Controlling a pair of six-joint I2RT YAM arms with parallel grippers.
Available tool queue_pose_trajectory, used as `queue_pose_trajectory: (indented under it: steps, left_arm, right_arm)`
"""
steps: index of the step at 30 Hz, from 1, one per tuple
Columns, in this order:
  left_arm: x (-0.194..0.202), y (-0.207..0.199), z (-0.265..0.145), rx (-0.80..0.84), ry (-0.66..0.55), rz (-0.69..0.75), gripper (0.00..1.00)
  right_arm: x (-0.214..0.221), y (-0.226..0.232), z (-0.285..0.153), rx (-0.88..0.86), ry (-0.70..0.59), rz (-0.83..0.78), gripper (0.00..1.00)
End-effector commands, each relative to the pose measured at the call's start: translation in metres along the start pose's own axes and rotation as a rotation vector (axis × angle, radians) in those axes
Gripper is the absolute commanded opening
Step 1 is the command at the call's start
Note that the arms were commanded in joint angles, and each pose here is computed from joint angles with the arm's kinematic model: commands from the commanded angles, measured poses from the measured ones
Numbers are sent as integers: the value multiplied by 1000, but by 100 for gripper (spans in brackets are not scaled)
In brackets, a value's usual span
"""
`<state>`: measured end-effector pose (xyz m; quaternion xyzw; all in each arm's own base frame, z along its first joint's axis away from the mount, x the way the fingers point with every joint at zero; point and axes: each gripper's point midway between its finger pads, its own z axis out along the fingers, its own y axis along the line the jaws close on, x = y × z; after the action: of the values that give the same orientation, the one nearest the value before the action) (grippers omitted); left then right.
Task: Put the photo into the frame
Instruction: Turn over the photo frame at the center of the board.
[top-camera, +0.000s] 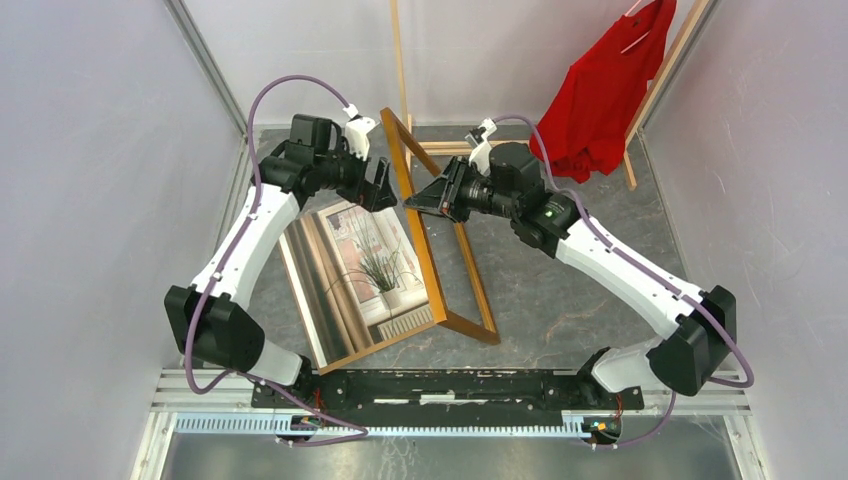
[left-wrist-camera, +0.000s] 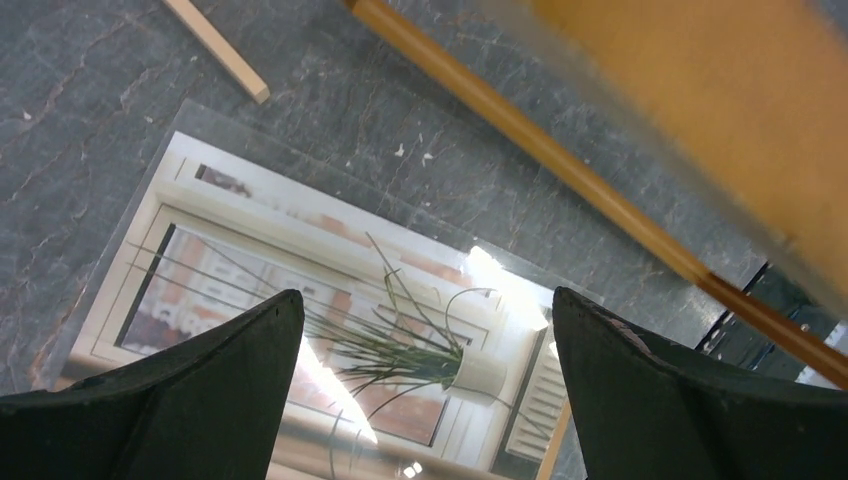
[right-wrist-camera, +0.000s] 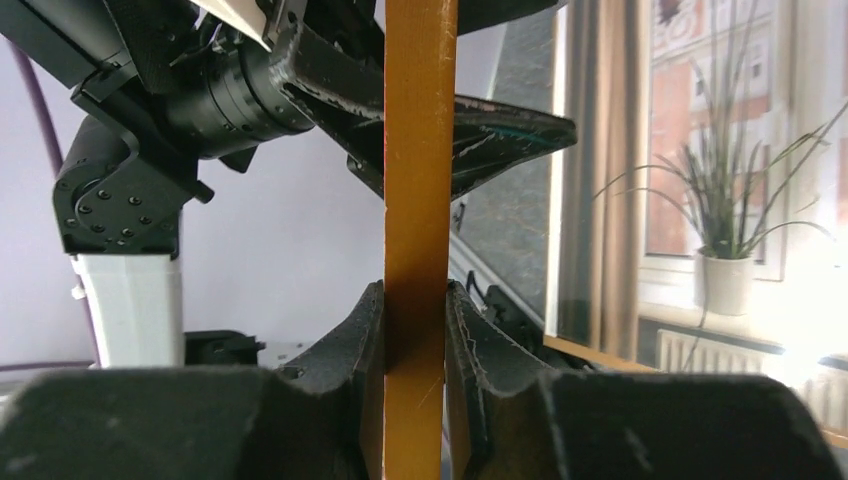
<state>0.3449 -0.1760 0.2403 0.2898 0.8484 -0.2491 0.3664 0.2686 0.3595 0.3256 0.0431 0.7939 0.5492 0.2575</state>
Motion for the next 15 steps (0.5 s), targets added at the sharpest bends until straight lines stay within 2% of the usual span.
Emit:
queue_pose_trajectory:
  steps: [1,6,12,15]
  left_arm:
    - [-35,-17,-8,3,-93,-15,100]
    - [-47,-23,4,-39,-115,-5,100]
    - [-60,-17,18,-115,-160,-52,100]
    - [-70,-14,22,-144,-194,-69,100]
  right_arm:
    - [-10,46,-21,-188,-16,15,1]
    - [-13,24,-24,-184,-10,53,17]
    - [-15,3,-26,-174,14,70,29]
    - [-21,-3,-29,-144,14,31,42]
